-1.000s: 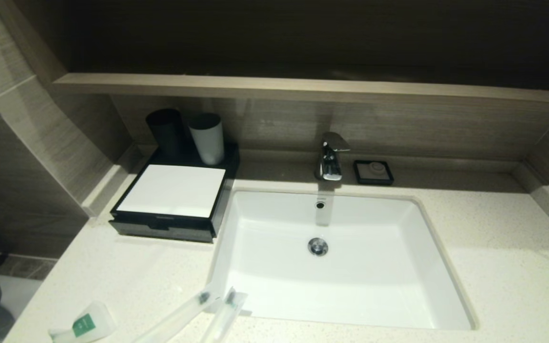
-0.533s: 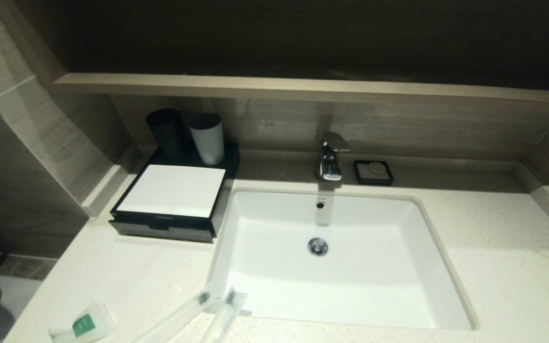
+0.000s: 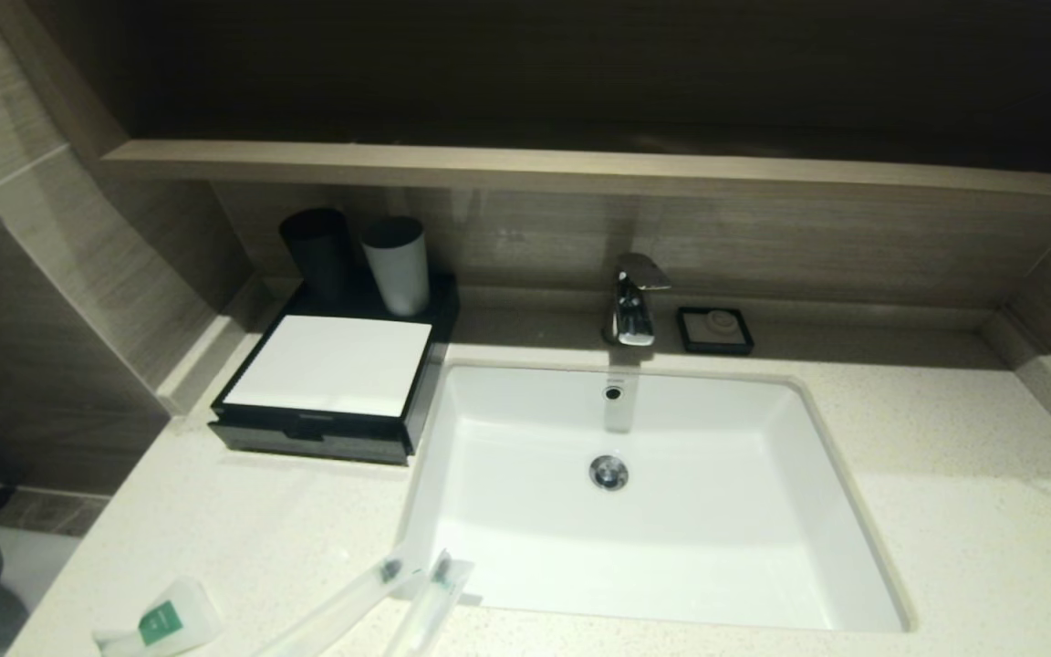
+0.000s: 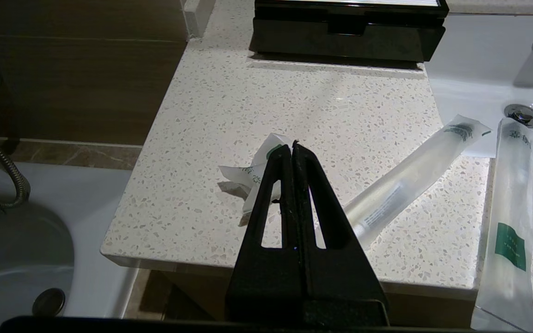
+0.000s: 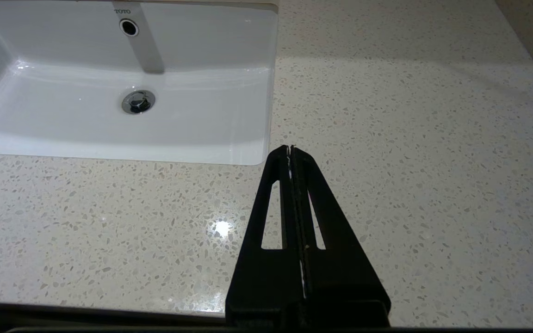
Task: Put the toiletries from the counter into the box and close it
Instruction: Open the drawer
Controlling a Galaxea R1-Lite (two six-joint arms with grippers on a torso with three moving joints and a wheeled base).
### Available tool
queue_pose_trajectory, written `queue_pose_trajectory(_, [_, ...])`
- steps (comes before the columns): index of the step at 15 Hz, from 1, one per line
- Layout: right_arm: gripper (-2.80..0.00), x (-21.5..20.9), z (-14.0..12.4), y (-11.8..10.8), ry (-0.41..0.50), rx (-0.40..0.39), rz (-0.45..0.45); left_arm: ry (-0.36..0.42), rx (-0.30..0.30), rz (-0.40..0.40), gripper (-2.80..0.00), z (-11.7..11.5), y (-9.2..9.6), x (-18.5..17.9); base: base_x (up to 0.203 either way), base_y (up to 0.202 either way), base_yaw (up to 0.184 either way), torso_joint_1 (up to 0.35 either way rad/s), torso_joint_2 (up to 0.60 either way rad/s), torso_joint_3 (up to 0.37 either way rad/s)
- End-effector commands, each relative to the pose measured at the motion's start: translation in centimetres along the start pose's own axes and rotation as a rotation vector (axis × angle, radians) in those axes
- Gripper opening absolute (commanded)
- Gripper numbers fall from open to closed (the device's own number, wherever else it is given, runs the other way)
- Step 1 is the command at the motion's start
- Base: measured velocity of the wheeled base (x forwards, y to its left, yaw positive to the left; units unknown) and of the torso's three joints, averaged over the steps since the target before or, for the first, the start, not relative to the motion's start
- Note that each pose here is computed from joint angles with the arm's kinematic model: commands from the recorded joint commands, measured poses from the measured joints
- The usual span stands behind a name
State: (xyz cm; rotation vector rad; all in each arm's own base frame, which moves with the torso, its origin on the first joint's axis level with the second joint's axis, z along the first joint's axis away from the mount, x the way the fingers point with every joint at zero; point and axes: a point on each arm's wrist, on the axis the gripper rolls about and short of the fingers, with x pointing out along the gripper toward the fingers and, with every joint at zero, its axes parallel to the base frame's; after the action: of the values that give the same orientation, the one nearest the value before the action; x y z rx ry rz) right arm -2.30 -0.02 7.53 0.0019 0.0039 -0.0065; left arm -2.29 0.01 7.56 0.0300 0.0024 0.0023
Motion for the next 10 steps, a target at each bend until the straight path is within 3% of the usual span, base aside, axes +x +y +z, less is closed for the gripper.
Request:
queue_pose_trajectory(1, [-2.8,0.0,0.0,0.0,0.001,0.0,0.0,-0.001,-0.004,0.002,-2.8,0.0,0.0,0.0,0.0,0.0,0.0,0.0,0.0,0.0])
queue_pose_trajectory(7, [-2.8,0.0,0.0,0.0,0.001,0.0,0.0,-0.001,-0.013,0.004,-2.8,0.0,0.0,0.0,0.0,0.0,0.0,0.0,0.0,0.0])
queue_pose_trajectory(10, [-2.8,0.0,0.0,0.0,0.001,0.0,0.0,-0.039,-0.017,0.002,-2.8,1.2,0.0,-0.4,0.0,0.0,0.0,0.0,0.0,0.0])
